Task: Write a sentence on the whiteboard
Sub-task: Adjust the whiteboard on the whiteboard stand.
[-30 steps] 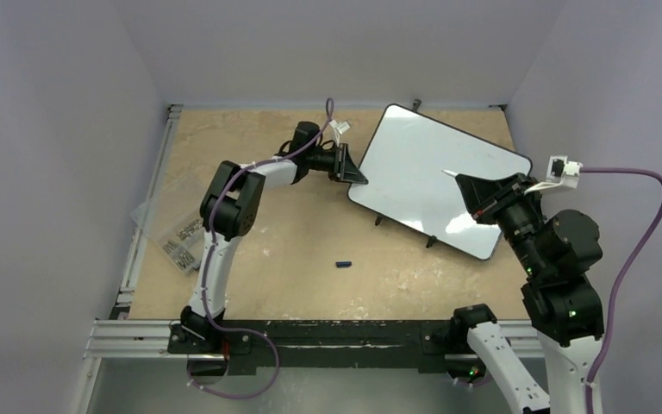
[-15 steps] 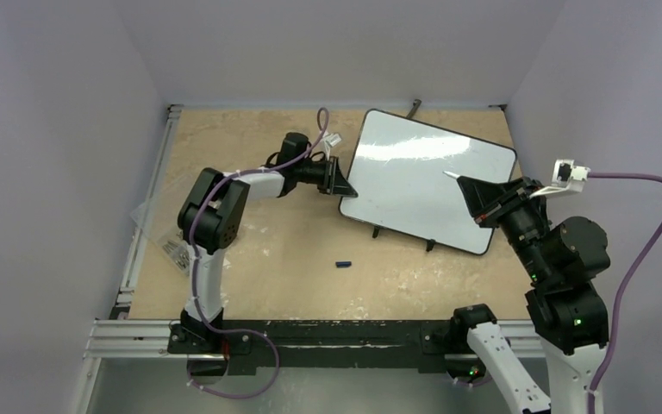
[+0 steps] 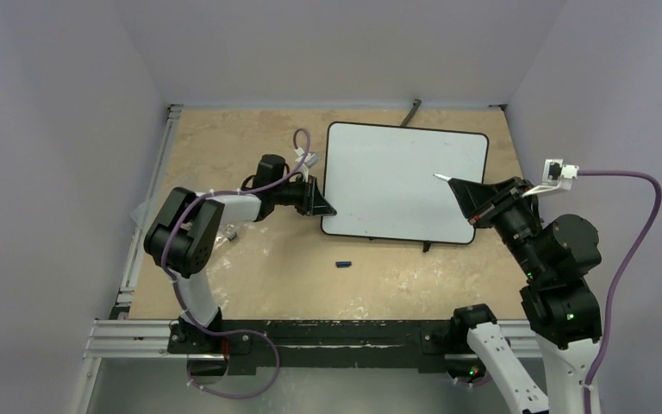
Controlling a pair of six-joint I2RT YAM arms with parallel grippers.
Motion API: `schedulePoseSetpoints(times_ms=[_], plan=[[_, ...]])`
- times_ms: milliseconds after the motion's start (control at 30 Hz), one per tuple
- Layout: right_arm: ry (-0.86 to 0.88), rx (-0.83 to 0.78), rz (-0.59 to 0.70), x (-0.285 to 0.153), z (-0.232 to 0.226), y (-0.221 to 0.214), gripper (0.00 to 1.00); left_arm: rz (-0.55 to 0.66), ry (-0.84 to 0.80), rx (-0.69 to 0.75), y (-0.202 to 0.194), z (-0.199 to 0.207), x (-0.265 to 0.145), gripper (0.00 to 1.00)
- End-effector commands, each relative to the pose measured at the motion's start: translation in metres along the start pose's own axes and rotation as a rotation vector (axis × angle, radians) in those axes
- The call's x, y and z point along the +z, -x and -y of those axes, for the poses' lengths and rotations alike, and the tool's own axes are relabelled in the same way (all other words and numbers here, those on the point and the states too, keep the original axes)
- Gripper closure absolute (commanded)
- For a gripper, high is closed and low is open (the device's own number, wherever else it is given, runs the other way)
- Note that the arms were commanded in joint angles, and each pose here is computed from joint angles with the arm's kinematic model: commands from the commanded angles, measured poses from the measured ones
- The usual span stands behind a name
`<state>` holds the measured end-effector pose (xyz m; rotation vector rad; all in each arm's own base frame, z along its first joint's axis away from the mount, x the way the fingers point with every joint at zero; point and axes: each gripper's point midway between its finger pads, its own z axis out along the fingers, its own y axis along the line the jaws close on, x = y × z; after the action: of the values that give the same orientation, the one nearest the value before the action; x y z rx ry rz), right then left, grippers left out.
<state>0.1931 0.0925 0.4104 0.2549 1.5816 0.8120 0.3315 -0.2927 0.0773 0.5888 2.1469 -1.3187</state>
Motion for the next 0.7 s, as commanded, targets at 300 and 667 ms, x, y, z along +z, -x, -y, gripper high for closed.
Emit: schedulePoseSetpoints(times_ms=[300,667], plan=[[0.048,0.007,0.021,0.0,-0.009,0.004,1.0,0.172,0.218,0.311,0.062,-0.01,-0.037,1.0],[0.038,0.009,0.01,-0.001,-0.006,0.001,1.0,0.125,0.18,0.372,0.082,-0.024,0.001,1.0]])
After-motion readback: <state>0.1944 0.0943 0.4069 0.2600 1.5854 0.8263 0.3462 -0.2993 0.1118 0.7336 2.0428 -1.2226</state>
